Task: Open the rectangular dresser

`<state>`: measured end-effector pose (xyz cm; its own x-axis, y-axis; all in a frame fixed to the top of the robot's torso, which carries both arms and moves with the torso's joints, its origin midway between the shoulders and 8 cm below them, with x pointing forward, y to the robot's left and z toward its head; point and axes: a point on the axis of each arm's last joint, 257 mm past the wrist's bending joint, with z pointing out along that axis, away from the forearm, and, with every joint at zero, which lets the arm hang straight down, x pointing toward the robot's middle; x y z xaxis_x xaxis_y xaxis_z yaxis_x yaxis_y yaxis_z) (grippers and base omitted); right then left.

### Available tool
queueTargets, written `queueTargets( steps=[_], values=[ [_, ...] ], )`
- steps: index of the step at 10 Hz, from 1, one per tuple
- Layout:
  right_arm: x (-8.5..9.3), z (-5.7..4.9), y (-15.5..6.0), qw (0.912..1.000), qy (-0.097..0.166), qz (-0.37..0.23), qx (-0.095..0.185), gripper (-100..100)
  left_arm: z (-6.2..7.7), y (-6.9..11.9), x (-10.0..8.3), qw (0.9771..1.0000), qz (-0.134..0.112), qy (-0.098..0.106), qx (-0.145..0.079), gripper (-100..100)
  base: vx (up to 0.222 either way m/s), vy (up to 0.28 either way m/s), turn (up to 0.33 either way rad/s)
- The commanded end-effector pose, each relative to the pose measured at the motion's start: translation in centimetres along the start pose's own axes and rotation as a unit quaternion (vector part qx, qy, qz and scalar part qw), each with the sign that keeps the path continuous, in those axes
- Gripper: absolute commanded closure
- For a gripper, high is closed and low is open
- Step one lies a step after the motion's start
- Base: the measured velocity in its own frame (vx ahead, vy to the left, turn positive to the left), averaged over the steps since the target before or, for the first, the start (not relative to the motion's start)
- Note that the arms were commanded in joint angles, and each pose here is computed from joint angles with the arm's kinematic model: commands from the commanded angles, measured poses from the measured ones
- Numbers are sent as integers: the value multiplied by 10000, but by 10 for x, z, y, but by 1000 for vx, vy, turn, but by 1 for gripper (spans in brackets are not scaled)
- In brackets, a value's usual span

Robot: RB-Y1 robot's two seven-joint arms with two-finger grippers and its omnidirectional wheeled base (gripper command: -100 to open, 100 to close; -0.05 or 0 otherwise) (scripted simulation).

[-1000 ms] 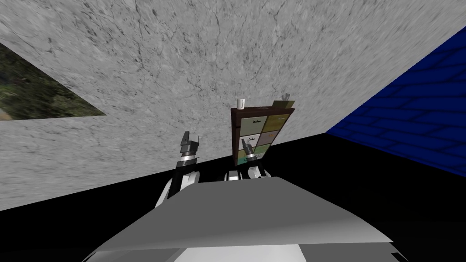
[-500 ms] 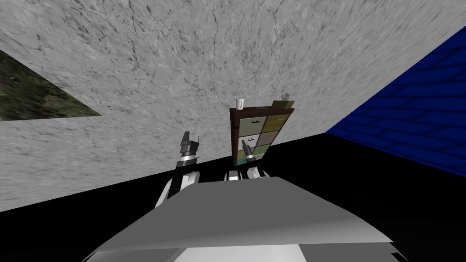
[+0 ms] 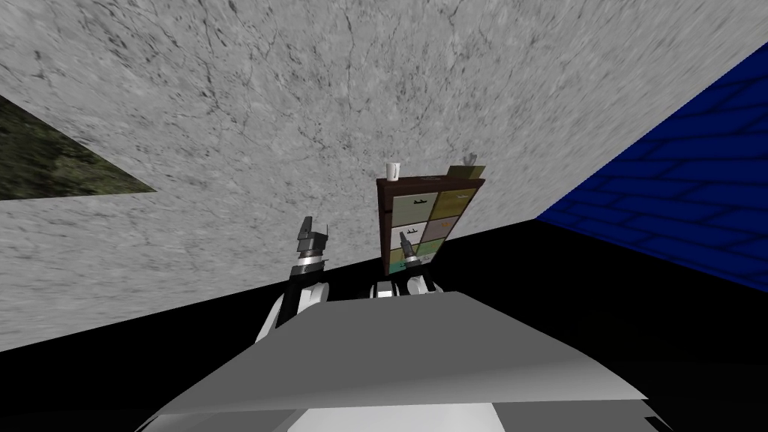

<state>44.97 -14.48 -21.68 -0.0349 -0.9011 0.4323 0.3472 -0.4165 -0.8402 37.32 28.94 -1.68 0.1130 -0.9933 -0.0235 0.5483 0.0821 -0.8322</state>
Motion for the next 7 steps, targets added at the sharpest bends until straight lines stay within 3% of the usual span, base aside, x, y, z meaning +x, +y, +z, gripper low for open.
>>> queueTargets(
  steps=[1,7],
  values=[
    [-5,-3,15,9988,-16,457,-182,-100,0,0,0,10000,0,0,0,0,28,-27,-12],
    [-11,-9,39,9911,-4,1242,-481,-100,0,0,0,10000,0,0,0,0,24,-26,-6]
  ],
)
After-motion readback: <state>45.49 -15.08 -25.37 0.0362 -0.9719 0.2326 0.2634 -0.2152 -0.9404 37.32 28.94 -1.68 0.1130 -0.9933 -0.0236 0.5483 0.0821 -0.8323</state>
